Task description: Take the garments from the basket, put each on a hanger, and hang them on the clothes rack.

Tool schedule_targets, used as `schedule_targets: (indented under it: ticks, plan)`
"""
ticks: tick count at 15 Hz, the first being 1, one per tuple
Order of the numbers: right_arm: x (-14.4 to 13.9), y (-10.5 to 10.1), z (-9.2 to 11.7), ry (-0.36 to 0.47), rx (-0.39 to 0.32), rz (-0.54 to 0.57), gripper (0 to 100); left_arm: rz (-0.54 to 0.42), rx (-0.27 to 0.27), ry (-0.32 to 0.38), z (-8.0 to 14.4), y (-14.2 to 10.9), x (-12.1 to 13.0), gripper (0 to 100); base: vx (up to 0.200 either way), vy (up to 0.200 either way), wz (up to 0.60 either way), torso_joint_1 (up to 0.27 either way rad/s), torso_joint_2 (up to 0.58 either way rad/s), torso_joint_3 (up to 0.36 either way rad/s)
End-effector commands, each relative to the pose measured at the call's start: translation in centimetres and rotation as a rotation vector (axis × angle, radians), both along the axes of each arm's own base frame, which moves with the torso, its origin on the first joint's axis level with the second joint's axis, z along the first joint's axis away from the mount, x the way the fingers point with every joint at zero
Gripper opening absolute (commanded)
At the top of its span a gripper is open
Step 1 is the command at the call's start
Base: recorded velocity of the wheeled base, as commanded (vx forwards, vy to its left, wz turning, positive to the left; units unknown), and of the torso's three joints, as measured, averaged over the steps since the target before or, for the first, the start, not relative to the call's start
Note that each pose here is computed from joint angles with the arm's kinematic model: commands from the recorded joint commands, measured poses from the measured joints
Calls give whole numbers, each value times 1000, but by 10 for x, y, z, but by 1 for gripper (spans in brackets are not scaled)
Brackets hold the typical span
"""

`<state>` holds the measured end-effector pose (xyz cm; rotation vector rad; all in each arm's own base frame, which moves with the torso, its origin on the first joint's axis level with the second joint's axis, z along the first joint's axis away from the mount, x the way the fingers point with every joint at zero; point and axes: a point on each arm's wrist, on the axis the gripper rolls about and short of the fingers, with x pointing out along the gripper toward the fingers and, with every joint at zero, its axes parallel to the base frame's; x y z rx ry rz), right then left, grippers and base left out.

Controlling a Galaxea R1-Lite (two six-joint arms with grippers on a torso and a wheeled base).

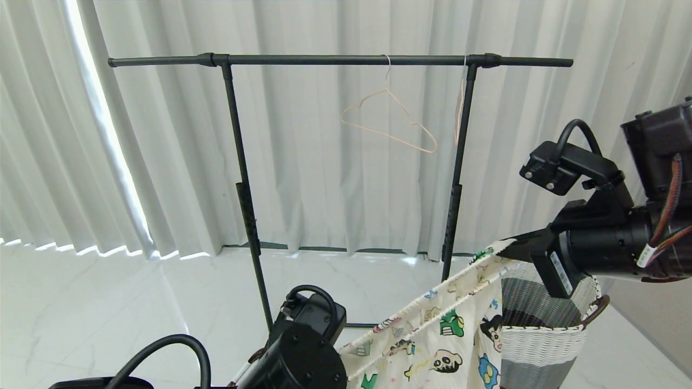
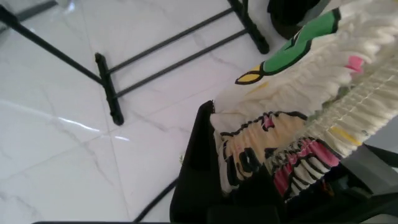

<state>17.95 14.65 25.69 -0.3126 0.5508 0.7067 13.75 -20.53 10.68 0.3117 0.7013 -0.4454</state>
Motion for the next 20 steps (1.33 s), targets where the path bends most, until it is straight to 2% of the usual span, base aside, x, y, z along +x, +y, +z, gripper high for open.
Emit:
schedule_targets:
  ticks: [1, 3, 5, 7, 8, 11, 13, 16, 18, 19, 20]
  plan:
    - [-11, -9, 4, -11, 8, 1, 0, -35, -52, -73, 25, 2, -1, 0, 0, 0, 0, 0, 0, 0]
    - [-19, -15, 13, -35, 27, 1, 0, -69, -136, -183, 70, 2, 18, 0, 0, 0, 0, 0, 0, 0]
    - [-23, -18, 32, -73, 58, 4, 0, -67, -131, -308, 114, 7, 43, 0, 0, 0, 0, 0, 0, 0]
    - [-25, -17, 60, -106, 88, 19, 0, -57, -165, -395, 167, 11, 60, 0, 0, 0, 0, 0, 0, 0]
    - [-24, -15, 74, -126, 104, 21, 0, -55, -183, -406, 193, 15, 62, 0, 0, 0, 0, 0, 0, 0]
    - [-20, -10, 100, -161, 127, 29, 0, -146, -230, -368, 235, 28, 49, 0, 0, 0, 0, 0, 0, 0]
    - [-23, -10, 108, -169, 135, 41, 0, -198, -243, -335, 237, 34, 41, 0, 0, 0, 0, 0, 0, 0]
    - [-43, -23, 103, -107, 96, 69, 0, -202, -224, -309, 220, 28, 47, 0, 0, 0, 0, 0, 0, 0]
    - [-64, -34, 98, -52, 92, 141, 0, -202, -282, -390, 216, 13, 63, 0, 0, 0, 0, 0, 0, 0]
    - [-73, -37, 96, -24, 94, 195, 0, -214, -294, -441, 216, 5, 71, 0, 0, 0, 0, 0, 0, 0]
    - [-81, -36, 94, -4, 94, 244, 0, -237, -283, -496, 216, -2, 78, 0, 0, 0, 0, 0, 0, 0]
